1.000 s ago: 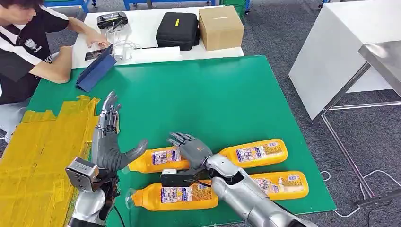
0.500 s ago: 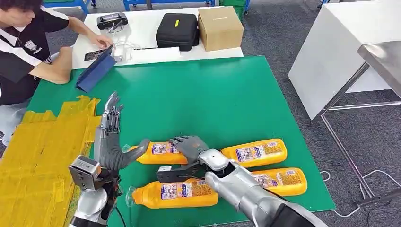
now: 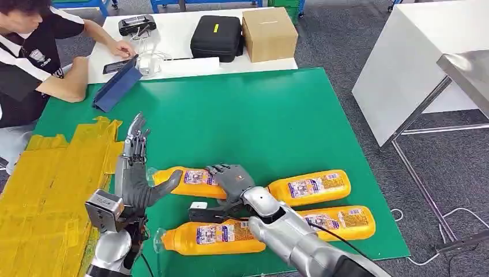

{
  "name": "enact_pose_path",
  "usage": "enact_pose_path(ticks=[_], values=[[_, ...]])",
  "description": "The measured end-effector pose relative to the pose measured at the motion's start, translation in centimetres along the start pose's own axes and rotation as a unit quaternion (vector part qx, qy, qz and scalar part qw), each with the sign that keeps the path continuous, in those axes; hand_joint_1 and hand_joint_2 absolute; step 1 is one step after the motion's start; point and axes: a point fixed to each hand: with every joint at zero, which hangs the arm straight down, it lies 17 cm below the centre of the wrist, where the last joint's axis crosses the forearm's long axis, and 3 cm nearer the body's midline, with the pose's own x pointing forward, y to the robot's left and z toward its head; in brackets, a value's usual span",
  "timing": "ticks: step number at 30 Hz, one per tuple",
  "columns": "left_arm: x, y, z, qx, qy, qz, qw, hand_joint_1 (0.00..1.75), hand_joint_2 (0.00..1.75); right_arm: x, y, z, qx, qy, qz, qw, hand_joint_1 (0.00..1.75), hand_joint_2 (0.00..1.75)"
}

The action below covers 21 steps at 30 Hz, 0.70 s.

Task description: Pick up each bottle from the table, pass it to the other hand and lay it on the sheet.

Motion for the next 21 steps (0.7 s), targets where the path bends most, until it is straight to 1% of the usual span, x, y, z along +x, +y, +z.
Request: enact_pose_path(ticks=[3, 5, 8, 11, 14, 17, 21], values=[[0.0, 0.0, 0.2, 0.0, 0.001, -0.001, 1.0, 0.0, 1.75, 1.0, -2.2, 0.4, -0.059, -0.008, -0.043, 0.997, 1.75, 1.75], [0.1, 0.0, 0.4, 0.002, 0.002, -0.002, 1.0, 0.0, 1.75, 1.9, -5.2, 1.0, -0.126, -0.019, -0.09, 0.988, 1.75, 1.75], [0.1, -0.1, 0.6, 0.002, 0.003, -0.001, 1.0, 0.0, 1.75, 2.3, -8.3, 2.2, -0.191, -0.025, -0.149, 0.97, 1.75, 1.75], [0.2, -0.3, 0.8, 0.001, 0.004, -0.001, 1.0, 0.0, 1.75, 2.0, -9.9, 3.0, -0.222, -0.022, -0.171, 0.96, 1.75, 1.75], [0.4, -0.6, 0.8, -0.001, 0.001, 0.001, 1.0, 0.0, 1.75, 1.6, -10.7, 3.9, -0.242, -0.02, -0.182, 0.953, 1.75, 1.75], [0.5, -0.8, 0.8, -0.003, 0.0, 0.002, 1.0, 0.0, 1.75, 1.1, -10.9, 4.3, -0.25, -0.012, -0.194, 0.949, 1.75, 1.75], [0.5, -0.9, 0.8, -0.003, 0.002, 0.002, 1.0, 0.0, 1.75, 0.5, -10.6, 4.4, -0.245, -0.004, -0.217, 0.945, 1.75, 1.75]])
